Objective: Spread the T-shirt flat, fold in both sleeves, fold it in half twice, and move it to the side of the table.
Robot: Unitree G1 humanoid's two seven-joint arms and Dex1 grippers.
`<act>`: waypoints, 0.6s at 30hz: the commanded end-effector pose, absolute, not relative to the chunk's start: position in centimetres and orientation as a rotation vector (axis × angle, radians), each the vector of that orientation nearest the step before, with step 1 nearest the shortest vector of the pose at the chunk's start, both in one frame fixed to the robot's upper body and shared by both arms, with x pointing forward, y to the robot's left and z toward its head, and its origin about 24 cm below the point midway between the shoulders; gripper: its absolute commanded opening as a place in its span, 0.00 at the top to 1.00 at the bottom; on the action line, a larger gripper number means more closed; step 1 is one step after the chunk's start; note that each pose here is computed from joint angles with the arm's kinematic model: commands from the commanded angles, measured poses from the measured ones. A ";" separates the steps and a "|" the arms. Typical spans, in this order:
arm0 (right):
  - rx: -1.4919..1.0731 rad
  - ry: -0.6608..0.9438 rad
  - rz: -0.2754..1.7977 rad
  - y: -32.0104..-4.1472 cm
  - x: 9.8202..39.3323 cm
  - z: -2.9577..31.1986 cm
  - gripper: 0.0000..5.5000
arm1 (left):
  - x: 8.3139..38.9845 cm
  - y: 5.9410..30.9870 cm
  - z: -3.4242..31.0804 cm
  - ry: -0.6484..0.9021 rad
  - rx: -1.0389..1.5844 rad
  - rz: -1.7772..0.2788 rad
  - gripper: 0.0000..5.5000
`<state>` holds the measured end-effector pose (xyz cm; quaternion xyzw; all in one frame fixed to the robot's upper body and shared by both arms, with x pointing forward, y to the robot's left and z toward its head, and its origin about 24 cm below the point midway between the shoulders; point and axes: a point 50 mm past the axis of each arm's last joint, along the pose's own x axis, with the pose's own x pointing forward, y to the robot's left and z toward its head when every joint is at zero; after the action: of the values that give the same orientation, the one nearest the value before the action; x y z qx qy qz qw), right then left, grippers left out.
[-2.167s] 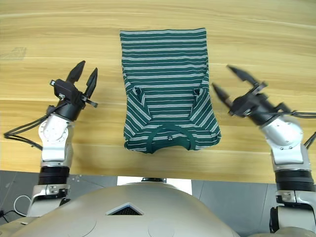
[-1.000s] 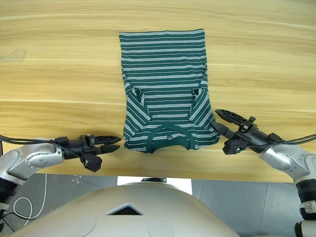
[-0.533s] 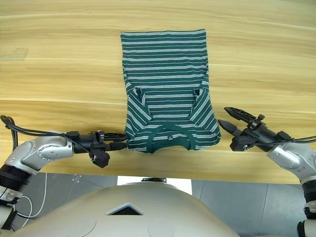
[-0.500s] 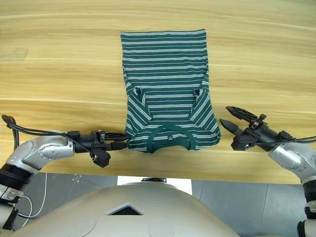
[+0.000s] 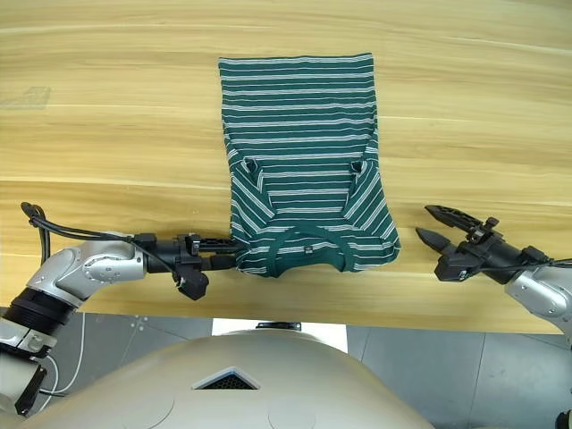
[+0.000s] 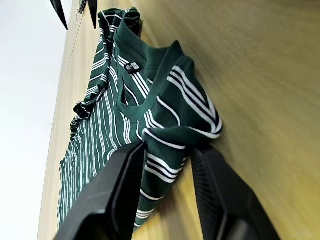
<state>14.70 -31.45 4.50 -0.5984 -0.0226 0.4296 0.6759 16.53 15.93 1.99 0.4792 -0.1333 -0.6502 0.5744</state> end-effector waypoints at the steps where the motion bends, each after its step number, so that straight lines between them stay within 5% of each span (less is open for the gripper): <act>1: -1.278 -0.060 1.025 -30.2 13.9 3.2 0.53 | 15.7 16.9 0.9 -0.196 1.180 -1.547 0.69; 6: -1.264 -0.053 1.025 -30.1 13.4 2.8 0.53 | 15.5 17.4 0.6 -0.149 1.187 -1.493 0.69; 18: -1.268 -0.038 1.026 -30.2 13.3 2.5 0.52 | 14.0 19.0 1.5 -0.088 1.189 -1.572 0.42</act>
<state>13.45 -30.16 2.80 -0.5630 -0.0269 0.4494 0.6931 15.37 17.63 2.94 0.4868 -0.1020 -0.6258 0.6008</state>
